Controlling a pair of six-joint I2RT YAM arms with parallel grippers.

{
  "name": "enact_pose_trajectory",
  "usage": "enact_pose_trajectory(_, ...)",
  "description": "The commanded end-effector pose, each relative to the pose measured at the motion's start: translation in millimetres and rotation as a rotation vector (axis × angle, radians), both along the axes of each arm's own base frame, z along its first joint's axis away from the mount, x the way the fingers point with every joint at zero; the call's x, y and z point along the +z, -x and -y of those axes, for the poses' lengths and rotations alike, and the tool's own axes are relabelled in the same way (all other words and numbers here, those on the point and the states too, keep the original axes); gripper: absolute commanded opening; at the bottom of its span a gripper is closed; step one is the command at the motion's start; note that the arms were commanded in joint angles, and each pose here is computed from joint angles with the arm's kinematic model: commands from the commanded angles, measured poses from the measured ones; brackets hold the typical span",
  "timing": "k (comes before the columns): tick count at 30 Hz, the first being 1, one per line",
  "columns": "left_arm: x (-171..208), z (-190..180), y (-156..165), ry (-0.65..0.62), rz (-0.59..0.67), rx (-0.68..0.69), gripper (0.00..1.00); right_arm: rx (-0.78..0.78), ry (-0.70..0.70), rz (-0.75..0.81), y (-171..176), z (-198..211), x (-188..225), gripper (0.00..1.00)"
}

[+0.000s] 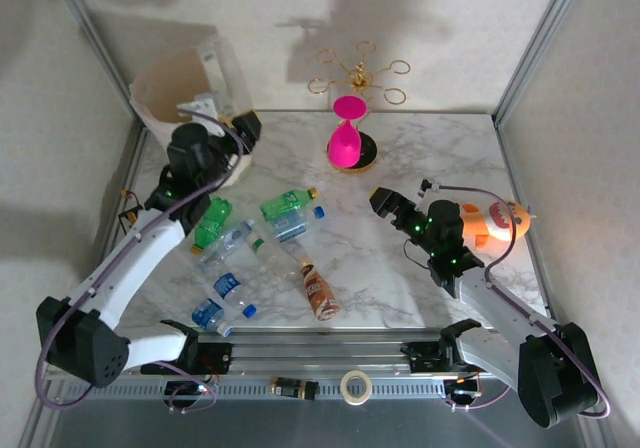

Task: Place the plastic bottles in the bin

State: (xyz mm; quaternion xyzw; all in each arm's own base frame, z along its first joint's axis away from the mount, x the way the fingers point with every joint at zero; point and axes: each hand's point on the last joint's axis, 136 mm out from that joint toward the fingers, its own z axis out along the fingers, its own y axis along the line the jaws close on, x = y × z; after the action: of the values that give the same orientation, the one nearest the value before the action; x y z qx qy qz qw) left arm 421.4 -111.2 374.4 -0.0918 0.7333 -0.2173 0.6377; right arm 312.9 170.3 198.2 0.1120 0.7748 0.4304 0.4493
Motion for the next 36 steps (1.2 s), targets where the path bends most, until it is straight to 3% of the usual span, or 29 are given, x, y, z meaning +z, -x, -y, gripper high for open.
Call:
enact_pose_trajectory(1,1.9,-27.5,-23.9,0.007,-0.051,0.032,0.31,0.034,-0.027,0.018,3.9,-6.8,3.9,0.99)
enact_pose_trajectory(9,-2.8,-72.4,-81.1,0.113,-0.140,0.043,0.30,0.029,-0.008,0.003,7.4,-3.8,-5.8,0.99)
enact_pose_trajectory(16,-22.0,-87.8,-105.1,0.120,-0.225,0.055,0.34,0.017,0.013,-0.016,9.3,-0.5,-16.0,0.99)
enact_pose_trajectory(23,-21.8,-86.3,-105.3,0.142,-0.226,0.049,0.75,0.015,0.027,-0.020,7.7,-0.3,-17.2,0.99)
enact_pose_trajectory(27,-4.7,-86.6,-95.5,0.149,-0.173,0.053,0.90,0.018,0.031,-0.028,6.1,-1.3,-20.5,0.99)
enact_pose_trajectory(36,34.8,-83.8,-49.7,0.214,-0.005,0.040,0.96,0.046,0.040,-0.052,-2.2,-11.1,-26.8,0.99)
